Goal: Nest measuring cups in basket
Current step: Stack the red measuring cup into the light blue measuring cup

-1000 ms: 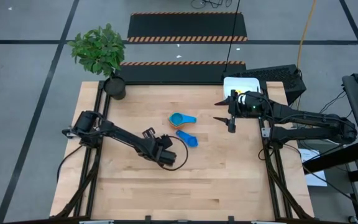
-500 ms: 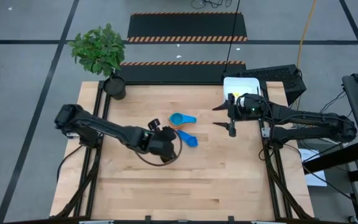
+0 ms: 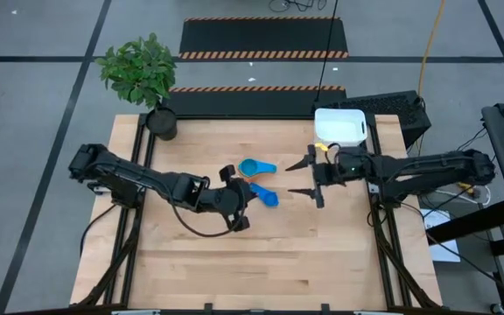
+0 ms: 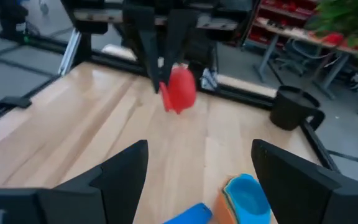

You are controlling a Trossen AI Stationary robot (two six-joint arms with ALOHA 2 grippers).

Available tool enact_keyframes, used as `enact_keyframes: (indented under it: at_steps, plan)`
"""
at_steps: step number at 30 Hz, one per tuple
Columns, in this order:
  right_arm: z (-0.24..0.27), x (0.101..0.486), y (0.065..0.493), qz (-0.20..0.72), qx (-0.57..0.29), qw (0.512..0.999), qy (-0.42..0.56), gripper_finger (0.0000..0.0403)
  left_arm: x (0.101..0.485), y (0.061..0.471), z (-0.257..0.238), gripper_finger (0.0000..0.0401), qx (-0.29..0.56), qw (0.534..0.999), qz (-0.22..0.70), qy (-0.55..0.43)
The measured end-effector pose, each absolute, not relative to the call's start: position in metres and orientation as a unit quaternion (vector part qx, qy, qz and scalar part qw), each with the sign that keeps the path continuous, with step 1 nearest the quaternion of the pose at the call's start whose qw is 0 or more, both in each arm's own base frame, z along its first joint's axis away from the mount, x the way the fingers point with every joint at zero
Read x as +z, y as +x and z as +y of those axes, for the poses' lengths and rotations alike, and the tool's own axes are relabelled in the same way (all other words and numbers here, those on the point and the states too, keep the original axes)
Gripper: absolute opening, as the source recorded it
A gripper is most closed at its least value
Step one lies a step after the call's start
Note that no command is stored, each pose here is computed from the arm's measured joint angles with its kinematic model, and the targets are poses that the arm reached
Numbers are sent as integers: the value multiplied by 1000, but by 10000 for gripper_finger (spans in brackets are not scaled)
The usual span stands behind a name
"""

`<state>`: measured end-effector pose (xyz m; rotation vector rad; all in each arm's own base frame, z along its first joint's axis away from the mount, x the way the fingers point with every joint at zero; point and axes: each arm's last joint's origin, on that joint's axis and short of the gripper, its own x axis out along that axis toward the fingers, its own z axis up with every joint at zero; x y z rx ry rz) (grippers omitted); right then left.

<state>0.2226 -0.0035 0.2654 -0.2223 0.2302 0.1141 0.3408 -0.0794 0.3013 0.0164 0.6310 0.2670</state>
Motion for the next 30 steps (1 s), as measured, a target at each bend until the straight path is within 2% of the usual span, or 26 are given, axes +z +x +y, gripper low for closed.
enact_keyframes:
  at_steps: [18,30]
  plan:
    - [26,259,299,180,88,971,-128,277,301,341,-78,5,133,942,309,7]
    - [27,258,311,182,86,973,-110,216,301,341,-78,5,132,942,309,7]
